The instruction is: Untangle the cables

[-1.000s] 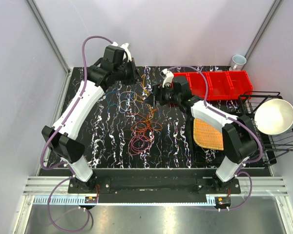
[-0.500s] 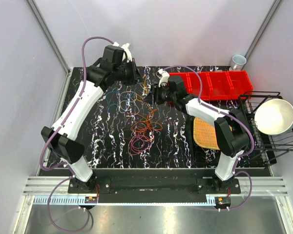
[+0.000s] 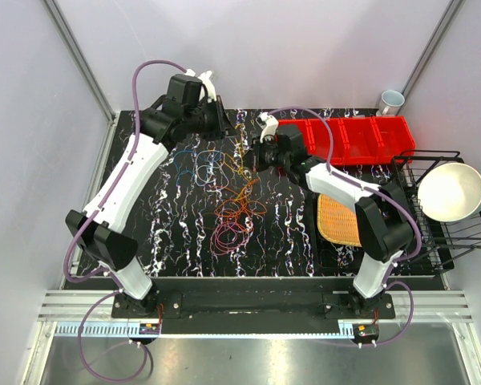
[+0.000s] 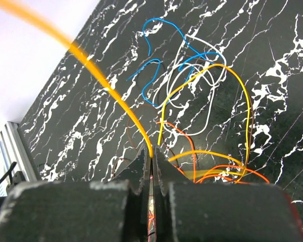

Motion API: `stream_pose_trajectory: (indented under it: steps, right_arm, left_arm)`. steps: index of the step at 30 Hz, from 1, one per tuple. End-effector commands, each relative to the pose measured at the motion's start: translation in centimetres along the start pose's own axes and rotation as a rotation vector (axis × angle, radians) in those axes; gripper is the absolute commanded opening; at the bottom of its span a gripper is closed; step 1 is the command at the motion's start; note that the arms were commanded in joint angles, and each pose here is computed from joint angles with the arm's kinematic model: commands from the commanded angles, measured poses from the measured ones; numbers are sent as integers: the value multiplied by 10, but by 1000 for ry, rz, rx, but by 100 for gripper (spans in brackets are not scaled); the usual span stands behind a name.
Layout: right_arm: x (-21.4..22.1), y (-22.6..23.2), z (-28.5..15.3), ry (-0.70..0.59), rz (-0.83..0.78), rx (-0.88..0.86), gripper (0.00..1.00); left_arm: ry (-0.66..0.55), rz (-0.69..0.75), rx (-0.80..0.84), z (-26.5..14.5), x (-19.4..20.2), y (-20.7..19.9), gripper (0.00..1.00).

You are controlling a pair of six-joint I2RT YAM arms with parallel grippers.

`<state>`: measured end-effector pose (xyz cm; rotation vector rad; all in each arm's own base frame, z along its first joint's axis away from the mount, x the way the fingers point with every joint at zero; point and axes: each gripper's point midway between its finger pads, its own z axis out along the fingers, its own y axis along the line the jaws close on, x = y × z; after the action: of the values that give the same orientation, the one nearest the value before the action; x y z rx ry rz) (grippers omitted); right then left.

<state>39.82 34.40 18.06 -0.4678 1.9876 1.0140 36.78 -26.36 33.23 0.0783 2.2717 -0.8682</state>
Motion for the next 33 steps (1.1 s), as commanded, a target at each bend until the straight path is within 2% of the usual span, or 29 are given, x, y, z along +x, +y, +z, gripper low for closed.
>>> stream_pose_trajectory:
  steps: [1, 2, 5, 7, 10, 11, 12, 13, 14, 16, 17, 20, 24, 28, 33]
  right_arm:
    - [-43, 34, -28, -116, -73, -35, 0]
    - [-42, 35, -31, -112, -78, -35, 0]
    - [-52, 44, -45, -132, -92, -39, 0]
    - [-58, 55, -55, -138, -97, -59, 0]
    - [-66, 67, -69, -163, -100, -79, 0]
    - [-66, 69, -72, -167, -95, -81, 0]
    - [-67, 71, -75, -171, -93, -85, 0]
    - [-71, 76, -80, -182, -97, -91, 0]
    - [-74, 78, -83, -187, -95, -93, 0]
    - [-79, 83, -89, -194, -94, -92, 0]
    - [-80, 83, -90, -193, -89, -88, 0]
    - [-89, 87, -96, -196, -79, -75, 0]
    - [-99, 92, -104, -211, -61, -61, 0]
    - [-119, 102, -112, -225, -45, -58, 0]
    - [-131, 108, -111, -181, -34, -44, 0]
  left_arm:
    - [-76, 34, 51, -30, -13, -16, 8]
    - [-79, 33, 39, -30, -13, -13, 11]
    - [-80, 34, 8, -29, -9, -5, 29]
    - [-81, 36, 4, -28, -7, -2, 27]
    - [-88, 29, 10, -29, -6, -3, 13]
    - [-87, 30, 14, -29, -6, -3, 17]
    - [-85, 31, 19, -30, -5, -5, 23]
    - [-87, 32, 19, -31, -6, -4, 38]
    - [-90, 34, 18, -32, -6, -4, 46]
    - [-103, 39, 13, -38, -6, -4, 55]
    - [-115, 41, -4, -40, -7, -1, 64]
    - [-159, 51, -66, -50, -7, 11, 77]
    - [-208, 56, -142, -70, 1, 34, 82]
    - [-175, 43, -223, -73, 31, 68, 84]
    - [-135, 57, -298, -88, 67, 100, 88]
